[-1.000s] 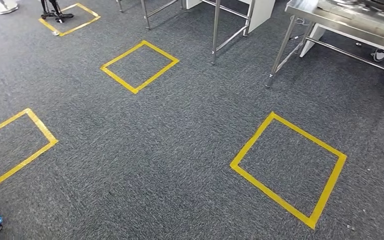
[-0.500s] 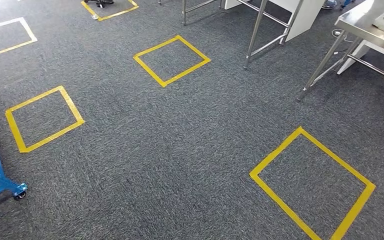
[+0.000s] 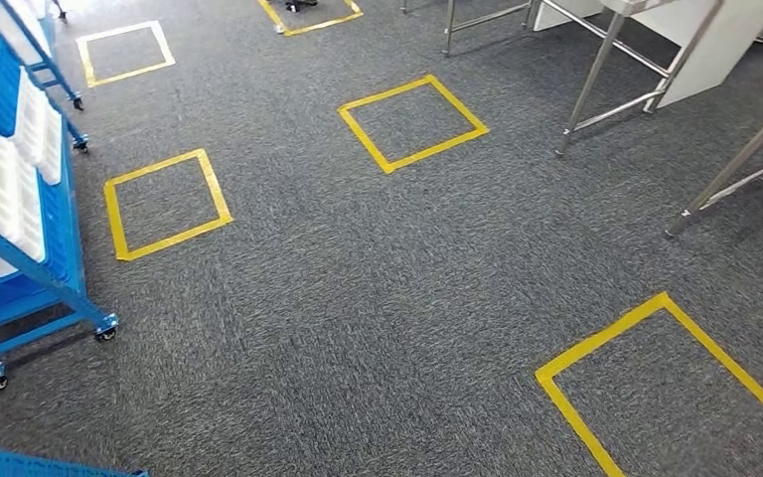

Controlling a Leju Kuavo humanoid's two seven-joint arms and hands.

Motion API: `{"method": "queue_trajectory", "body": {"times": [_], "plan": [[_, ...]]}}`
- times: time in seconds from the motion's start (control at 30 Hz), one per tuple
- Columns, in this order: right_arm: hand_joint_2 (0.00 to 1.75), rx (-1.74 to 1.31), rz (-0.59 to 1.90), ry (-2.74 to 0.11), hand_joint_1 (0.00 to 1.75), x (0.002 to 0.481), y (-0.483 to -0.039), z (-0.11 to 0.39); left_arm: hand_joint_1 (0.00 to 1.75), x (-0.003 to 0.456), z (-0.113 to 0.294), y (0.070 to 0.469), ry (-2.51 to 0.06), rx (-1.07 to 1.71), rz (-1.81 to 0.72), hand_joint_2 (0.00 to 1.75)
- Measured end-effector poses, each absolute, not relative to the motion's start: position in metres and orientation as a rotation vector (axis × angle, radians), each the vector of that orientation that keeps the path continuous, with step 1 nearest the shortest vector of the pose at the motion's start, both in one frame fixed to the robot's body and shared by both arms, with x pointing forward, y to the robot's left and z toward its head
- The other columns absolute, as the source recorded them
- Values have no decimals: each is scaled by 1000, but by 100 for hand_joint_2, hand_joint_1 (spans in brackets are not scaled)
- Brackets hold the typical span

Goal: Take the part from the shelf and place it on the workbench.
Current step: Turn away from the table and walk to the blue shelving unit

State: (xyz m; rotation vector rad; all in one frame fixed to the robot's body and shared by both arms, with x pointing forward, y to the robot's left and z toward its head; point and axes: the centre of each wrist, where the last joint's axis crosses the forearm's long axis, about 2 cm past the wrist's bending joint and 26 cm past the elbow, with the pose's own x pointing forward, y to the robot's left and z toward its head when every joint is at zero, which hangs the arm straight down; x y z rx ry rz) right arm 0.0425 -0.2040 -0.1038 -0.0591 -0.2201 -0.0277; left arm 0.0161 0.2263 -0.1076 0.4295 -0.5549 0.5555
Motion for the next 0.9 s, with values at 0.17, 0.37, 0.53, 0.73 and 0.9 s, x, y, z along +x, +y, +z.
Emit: {"method": "queue_trajectory", "body": {"times": [0.17,0.37,0.53,0.73,0.9], "plan": [[0,-43,-13,-223,0,43,-204,-104,0,16,-108,228,-537,426,559,0],[0,-24,28,-240,0,46,-204,-104,0,16,-108,229,-540,411,555,0],[0,-8,44,-247,0,44,-205,-104,0,18,-108,230,-519,416,555,0],[0,2,59,-246,0,45,-205,-104,0,18,-108,231,-505,427,554,0],[0,11,82,-245,0,44,-204,-104,0,18,-108,231,-499,430,552,0]]}}
